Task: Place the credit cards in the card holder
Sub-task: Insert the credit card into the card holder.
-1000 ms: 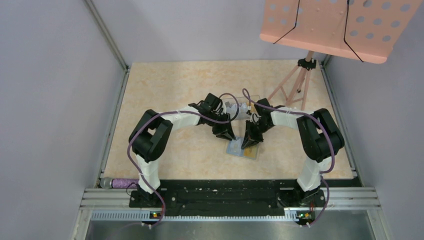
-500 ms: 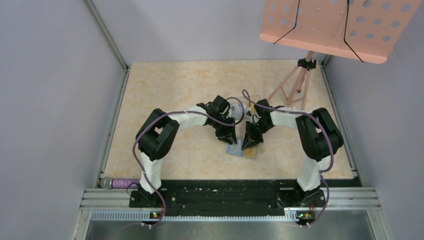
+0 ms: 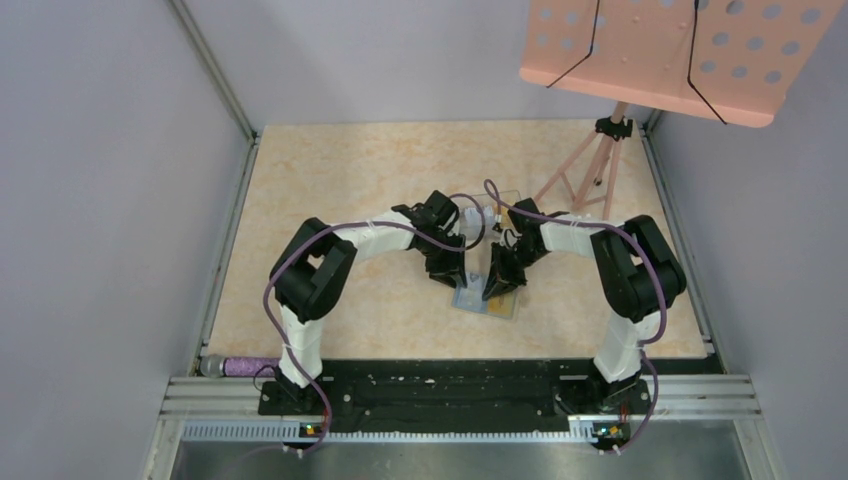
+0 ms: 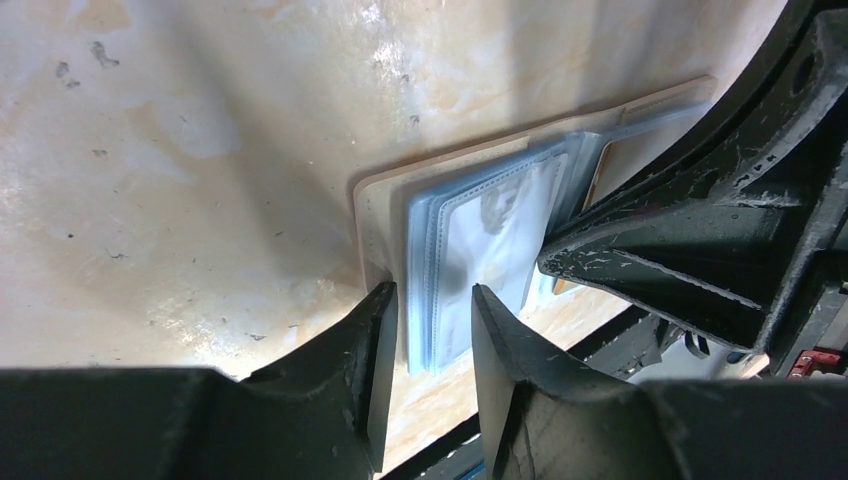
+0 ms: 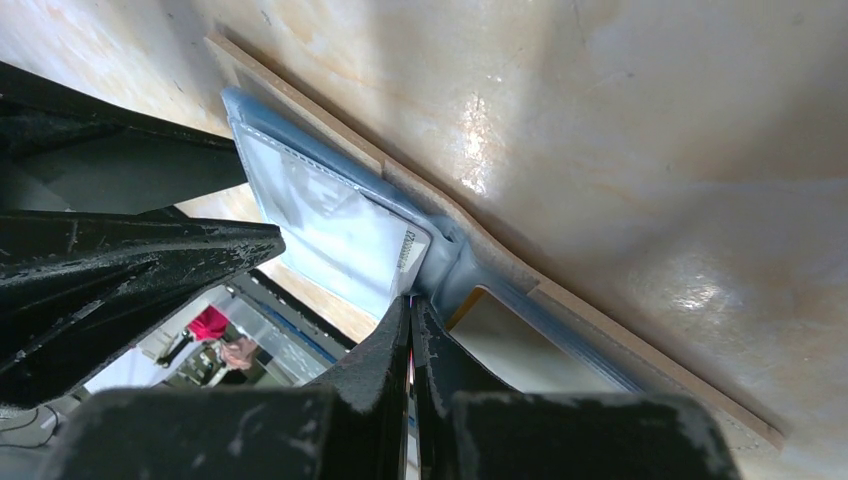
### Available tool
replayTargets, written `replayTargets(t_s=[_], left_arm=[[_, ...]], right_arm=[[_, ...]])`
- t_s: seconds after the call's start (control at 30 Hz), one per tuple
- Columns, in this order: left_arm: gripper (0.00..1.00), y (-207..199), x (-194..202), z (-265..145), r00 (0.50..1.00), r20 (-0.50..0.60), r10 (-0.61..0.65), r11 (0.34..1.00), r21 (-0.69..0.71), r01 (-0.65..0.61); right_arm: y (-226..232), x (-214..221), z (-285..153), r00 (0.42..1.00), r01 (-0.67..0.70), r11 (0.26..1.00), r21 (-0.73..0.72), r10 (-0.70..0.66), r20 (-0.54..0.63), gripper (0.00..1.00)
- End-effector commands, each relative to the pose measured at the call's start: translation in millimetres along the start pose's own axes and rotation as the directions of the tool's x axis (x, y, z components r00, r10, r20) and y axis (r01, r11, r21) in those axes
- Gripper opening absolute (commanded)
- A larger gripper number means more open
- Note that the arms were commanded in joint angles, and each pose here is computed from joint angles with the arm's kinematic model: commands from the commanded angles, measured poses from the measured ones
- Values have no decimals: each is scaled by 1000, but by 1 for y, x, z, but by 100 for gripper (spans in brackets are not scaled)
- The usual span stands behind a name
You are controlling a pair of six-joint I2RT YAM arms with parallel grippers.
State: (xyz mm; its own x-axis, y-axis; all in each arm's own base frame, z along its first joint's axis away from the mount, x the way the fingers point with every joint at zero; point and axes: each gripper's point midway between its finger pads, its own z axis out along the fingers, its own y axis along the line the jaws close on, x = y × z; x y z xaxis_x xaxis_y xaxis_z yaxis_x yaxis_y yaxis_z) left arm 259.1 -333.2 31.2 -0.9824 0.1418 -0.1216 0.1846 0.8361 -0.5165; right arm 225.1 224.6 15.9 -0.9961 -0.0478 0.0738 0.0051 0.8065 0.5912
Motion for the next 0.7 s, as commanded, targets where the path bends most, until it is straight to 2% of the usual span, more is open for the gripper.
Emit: replayTargets(t_s=[0.0,0.17,0.47,0.53,0.67], left_arm=[[37,-11,3,-1,999,-7,54,996,67,-53],[36,-30,1,-8,996,8,84,992,92,-84],[42,-7,-11,-37,991,102,91,989,-125,-78],[42,-12,-14,-40,986,130,103,990,-105,-90],[42,-32,-14,-39,981,155,113,993,19,-118]], right_arm=[[-15,6,10,1000,12,998,69,-11,-25,0],[-14,5,10,1000,16,998,65,-15,-22,0],[-13,7,10,1000,19,998,61,-17,-25,0],[-13,7,10,1000,18,998,61,-16,-26,0],[-13,6,10,1000,18,998,61,-16,-25,0]])
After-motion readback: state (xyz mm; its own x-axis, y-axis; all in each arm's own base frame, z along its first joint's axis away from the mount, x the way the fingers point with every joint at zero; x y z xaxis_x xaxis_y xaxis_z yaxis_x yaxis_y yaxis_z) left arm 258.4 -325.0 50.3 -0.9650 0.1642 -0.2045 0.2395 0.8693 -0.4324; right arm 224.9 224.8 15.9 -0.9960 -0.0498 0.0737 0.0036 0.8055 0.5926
